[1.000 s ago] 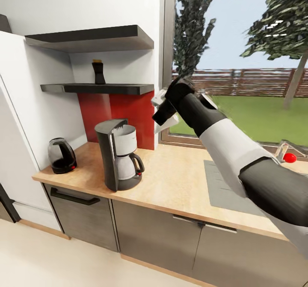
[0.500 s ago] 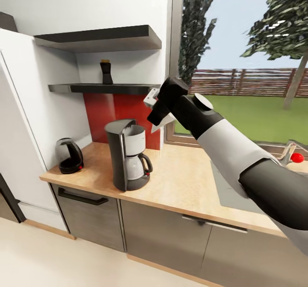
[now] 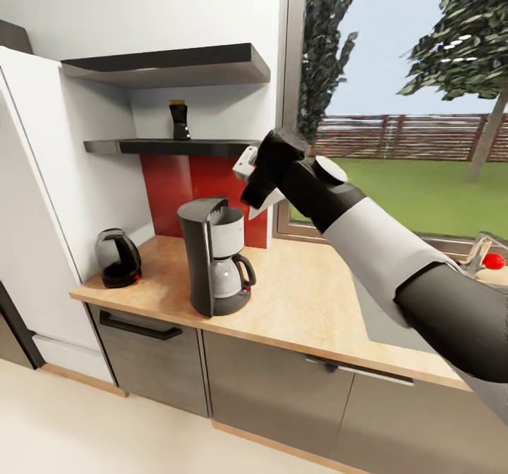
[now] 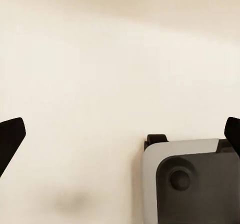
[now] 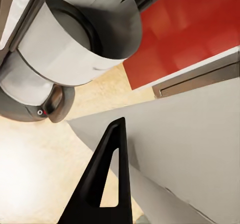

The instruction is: Set up a coffee station on the kitchen countertop: keep the coffee maker on the countertop, move the bottle of coffee from the kitchen shelf to the counter next to the coffee maker, place a paper coffee filter on top of the coffee maker, put the saucer next to the coffee maker with the coffee cup on the saucer, and place the electric kettle next to the coffee maker.

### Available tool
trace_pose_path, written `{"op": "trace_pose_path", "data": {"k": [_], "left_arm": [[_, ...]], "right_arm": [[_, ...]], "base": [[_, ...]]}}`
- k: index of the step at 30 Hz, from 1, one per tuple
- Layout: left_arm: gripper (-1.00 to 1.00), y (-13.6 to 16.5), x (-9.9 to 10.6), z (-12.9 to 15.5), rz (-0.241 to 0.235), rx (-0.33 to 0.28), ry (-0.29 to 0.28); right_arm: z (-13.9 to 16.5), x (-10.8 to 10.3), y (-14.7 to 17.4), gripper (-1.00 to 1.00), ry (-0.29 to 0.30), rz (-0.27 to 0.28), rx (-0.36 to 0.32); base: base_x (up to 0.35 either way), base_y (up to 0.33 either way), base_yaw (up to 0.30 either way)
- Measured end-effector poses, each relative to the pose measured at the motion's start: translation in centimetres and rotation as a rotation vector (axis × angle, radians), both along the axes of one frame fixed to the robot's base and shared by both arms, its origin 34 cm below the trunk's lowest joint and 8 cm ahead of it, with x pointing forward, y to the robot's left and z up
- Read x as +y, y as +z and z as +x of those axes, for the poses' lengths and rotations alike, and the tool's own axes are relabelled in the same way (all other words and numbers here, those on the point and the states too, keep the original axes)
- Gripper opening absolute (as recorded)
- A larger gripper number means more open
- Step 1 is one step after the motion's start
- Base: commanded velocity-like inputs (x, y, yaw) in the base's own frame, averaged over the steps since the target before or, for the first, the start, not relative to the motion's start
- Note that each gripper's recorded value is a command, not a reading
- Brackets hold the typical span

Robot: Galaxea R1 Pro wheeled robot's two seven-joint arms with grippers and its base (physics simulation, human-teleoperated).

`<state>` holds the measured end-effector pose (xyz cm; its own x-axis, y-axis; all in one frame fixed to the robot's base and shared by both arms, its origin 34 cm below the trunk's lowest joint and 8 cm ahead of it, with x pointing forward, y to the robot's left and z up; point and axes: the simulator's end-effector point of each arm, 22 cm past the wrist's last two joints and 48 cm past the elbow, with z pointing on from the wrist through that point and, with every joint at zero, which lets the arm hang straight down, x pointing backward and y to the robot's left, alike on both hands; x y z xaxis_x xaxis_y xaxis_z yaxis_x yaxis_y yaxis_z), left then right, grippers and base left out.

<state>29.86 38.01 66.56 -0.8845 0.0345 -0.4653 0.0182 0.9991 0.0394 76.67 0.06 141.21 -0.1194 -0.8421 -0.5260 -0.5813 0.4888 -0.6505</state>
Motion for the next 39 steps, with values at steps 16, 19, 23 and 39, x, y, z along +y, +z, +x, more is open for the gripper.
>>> {"op": "trace_pose_path", "data": {"k": [16, 19, 23, 39], "left_arm": [[1.0, 0.5, 0.0, 0.8, -0.002, -0.025, 0.001], [1.0, 0.6, 0.0, 1.0, -0.002, -0.029, 0.002], [1.0, 0.7, 0.0, 1.2, -0.003, -0.036, 0.001], [1.0, 1.2, 0.0, 2.0, 0.001, -0.062, 0.002]], "right_arm": [[-1.1, 0.2, 0.8, -1.0, 0.003, -0.059, -0.036], [-1.3, 0.2, 1.1, -1.0, 0.003, -0.059, -0.041], [-1.6, 0.2, 1.5, -1.0, 0.003, -0.058, -0.047], [-2.6, 0.2, 3.1, -1.0, 0.002, -0.059, -0.072]], "base": [[0.0, 0.0, 0.0], [0.0, 0.083, 0.0], [0.0, 0.203, 0.0], [0.0, 0.143, 0.0]]}}
